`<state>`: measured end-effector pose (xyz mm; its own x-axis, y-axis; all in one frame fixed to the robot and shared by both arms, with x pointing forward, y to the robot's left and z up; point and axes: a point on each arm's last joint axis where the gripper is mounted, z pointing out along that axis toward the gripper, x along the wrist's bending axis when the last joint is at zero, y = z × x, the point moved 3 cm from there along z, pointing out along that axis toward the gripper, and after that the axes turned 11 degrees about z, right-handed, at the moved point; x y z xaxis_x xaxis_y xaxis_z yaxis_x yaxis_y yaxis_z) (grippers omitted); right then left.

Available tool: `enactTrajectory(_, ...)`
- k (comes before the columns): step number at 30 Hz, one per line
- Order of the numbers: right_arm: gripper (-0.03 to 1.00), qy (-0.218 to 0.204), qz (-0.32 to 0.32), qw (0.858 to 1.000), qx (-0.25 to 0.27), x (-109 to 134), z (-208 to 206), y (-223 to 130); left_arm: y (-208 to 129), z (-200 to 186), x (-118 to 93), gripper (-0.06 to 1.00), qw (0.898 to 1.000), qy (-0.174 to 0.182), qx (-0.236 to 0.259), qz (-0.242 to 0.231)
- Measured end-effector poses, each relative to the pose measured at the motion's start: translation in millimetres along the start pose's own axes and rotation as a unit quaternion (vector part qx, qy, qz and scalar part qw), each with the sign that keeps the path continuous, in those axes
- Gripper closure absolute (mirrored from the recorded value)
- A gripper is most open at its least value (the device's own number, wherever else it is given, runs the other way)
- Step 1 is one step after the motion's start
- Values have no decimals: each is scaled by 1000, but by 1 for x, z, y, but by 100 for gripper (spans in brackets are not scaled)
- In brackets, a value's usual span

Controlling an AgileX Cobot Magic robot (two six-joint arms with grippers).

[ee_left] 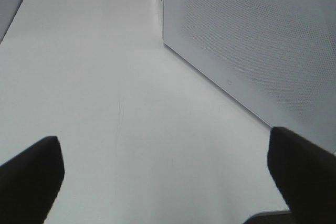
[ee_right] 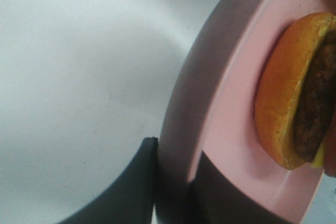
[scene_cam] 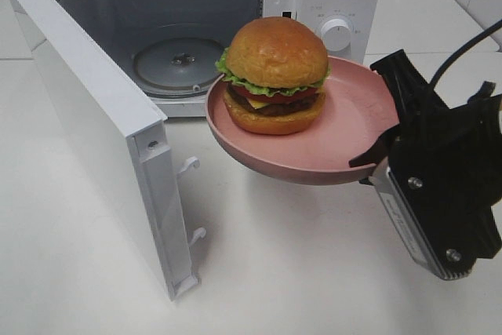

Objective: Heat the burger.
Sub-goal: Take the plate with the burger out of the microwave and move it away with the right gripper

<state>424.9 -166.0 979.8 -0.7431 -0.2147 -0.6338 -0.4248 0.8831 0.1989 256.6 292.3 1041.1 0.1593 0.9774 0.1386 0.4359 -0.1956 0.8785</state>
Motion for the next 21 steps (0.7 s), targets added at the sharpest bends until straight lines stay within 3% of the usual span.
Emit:
enactTrajectory(10, 84, -7, 33, 998, 48, 17, -24, -15, 0, 0, 0, -3, 1000, 0, 0, 0)
enactTrajectory(21, 84, -3, 130, 984, 125, 25, -35, -33, 0, 0, 0, -3, 1000, 0, 0, 0)
